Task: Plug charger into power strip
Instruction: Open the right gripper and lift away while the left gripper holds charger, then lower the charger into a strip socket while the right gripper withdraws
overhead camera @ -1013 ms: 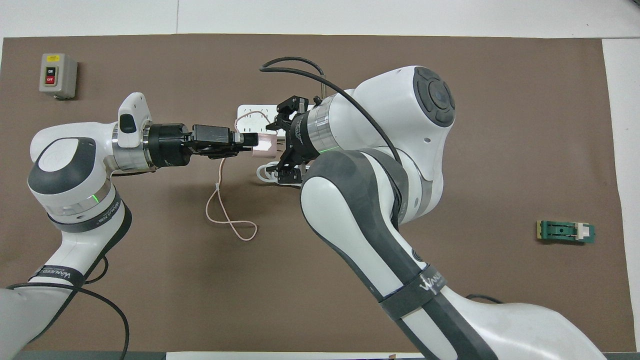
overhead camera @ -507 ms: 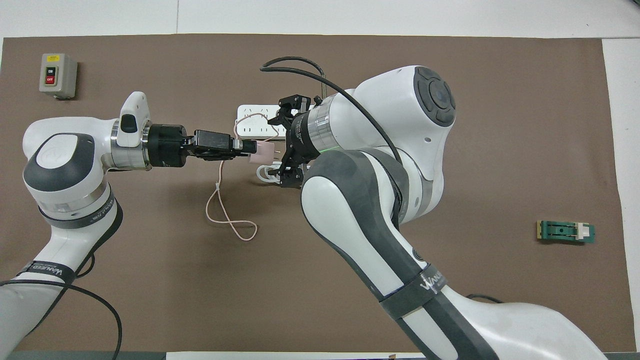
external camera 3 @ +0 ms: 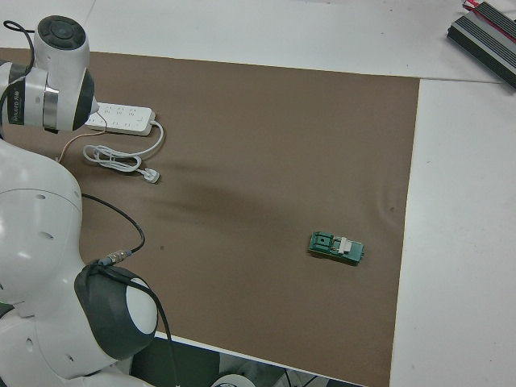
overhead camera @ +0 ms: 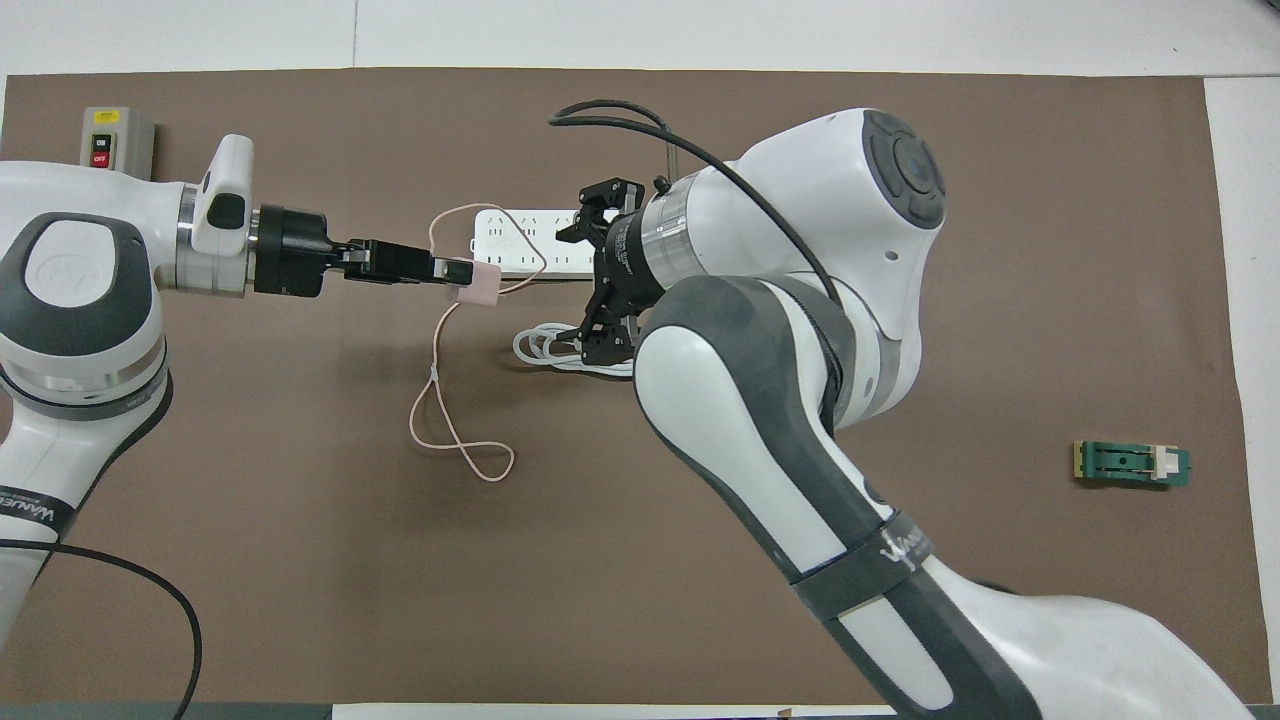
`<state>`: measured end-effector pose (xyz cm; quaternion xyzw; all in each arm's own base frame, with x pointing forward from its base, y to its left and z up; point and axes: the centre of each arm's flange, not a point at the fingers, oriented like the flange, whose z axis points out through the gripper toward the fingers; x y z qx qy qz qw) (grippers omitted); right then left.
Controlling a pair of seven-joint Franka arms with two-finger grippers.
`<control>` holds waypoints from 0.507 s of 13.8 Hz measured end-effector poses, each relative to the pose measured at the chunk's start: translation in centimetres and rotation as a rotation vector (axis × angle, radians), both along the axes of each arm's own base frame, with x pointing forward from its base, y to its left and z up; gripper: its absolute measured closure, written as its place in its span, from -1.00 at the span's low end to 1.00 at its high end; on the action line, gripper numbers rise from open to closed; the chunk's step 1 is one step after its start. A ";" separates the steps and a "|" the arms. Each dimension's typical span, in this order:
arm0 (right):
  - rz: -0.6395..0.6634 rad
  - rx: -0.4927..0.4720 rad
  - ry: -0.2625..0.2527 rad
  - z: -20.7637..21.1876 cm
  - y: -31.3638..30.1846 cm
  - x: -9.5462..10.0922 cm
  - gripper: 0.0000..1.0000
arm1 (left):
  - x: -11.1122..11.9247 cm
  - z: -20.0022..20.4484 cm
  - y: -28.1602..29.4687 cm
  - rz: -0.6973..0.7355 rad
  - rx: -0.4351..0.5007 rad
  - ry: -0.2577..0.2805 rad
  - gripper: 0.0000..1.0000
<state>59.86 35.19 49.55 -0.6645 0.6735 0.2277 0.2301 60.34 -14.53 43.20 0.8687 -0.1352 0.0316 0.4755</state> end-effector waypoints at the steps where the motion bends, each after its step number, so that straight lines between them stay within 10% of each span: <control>1: -0.005 0.002 0.009 0.6 -1.2 0.6 -1.00 | 0.7 0.6 0.3 -0.027 0.079 -0.045 0.31; 7: -0.026 -0.009 0.028 4.3 -7.8 3.1 -1.00 | 3.8 1.4 -2.6 -0.378 0.533 -0.323 0.31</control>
